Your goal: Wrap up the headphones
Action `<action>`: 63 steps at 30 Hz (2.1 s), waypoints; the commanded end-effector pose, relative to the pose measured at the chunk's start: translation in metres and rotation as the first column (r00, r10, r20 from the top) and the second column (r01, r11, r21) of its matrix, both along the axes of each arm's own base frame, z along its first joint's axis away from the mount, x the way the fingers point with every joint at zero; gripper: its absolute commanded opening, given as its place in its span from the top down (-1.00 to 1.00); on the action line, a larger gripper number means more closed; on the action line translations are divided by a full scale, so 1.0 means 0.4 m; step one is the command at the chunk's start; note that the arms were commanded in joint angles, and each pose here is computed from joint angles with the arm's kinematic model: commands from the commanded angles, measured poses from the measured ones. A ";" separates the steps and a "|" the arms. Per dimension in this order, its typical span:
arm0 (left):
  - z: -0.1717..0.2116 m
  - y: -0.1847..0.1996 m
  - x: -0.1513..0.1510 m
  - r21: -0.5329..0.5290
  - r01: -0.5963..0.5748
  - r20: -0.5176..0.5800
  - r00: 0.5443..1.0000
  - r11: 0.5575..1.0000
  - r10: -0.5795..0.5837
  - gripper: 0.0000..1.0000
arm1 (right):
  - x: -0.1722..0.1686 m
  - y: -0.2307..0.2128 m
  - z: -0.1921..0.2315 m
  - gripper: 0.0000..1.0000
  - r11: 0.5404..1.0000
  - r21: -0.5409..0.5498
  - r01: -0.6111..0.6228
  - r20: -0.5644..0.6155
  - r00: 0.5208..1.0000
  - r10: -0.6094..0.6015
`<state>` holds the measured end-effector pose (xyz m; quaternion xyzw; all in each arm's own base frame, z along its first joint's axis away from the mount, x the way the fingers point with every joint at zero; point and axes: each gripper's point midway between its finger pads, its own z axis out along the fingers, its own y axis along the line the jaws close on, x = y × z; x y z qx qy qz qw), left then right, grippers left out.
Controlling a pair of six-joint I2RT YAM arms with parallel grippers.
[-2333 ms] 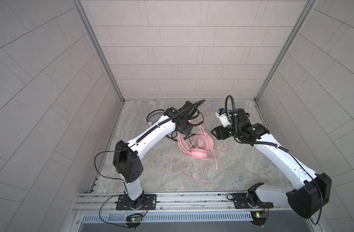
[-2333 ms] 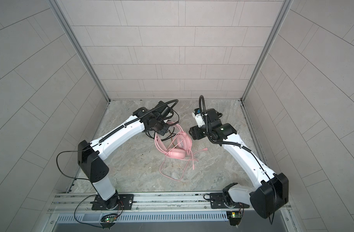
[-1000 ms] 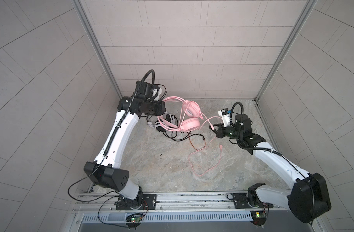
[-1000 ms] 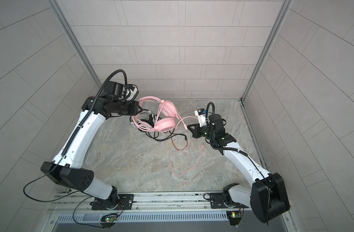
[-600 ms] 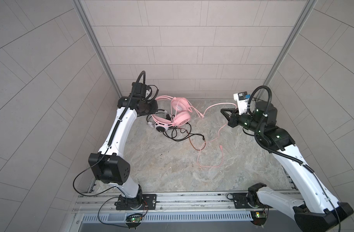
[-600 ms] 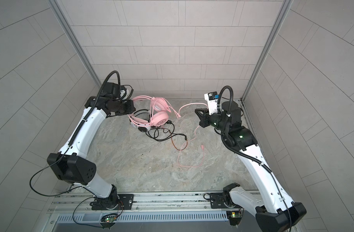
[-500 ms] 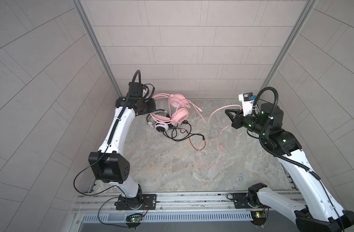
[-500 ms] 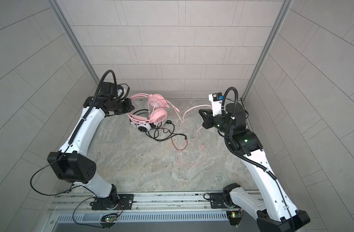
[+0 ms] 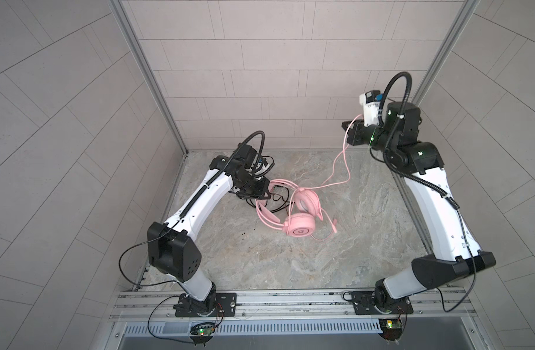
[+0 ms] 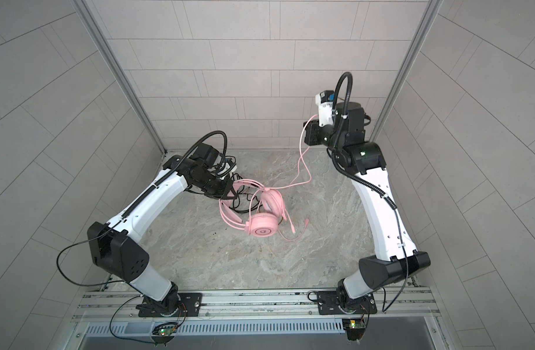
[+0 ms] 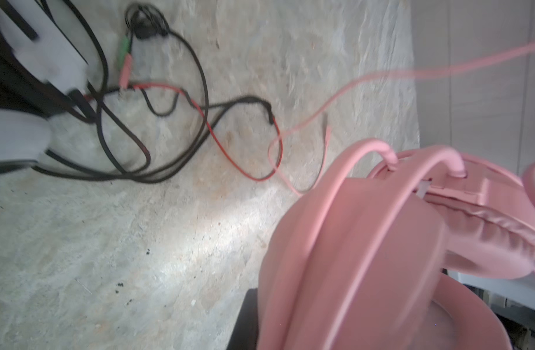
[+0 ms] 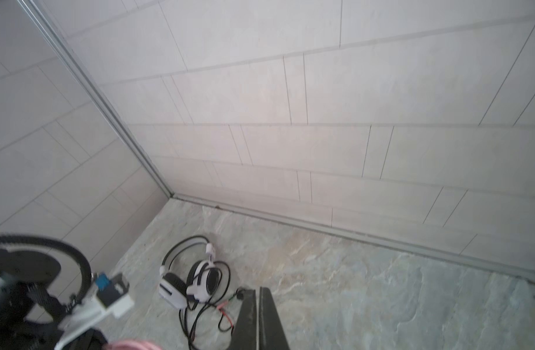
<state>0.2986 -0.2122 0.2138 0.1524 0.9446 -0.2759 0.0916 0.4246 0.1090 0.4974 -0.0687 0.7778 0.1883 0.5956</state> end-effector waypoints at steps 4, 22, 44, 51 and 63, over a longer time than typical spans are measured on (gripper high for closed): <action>0.060 -0.028 -0.089 -0.051 0.125 0.024 0.992 0.991 -0.124 1.00 | 0.111 -0.048 -0.065 1.00 0.999 -0.007 0.040 -0.114 0.993 -0.040; 0.498 -0.090 -0.174 -0.536 0.214 0.241 0.966 0.816 -0.094 1.00 | 0.224 -0.102 -0.909 1.00 0.988 -0.137 0.074 -0.719 0.679 -0.150; 0.655 0.181 0.368 -0.727 -0.338 0.292 0.636 0.598 0.715 1.00 | -0.314 0.173 -0.935 1.00 0.928 -0.298 -0.222 -0.655 0.755 -0.029; 0.512 0.267 0.505 -0.604 -0.520 0.382 0.475 0.603 0.792 1.00 | -0.476 0.206 -0.823 1.00 0.877 -0.386 -0.285 -0.570 0.821 0.016; 0.285 0.238 0.536 -0.305 -0.641 0.577 0.464 0.704 0.672 1.00 | -0.522 0.171 -0.510 1.00 0.805 -0.523 -0.281 -0.372 0.925 0.081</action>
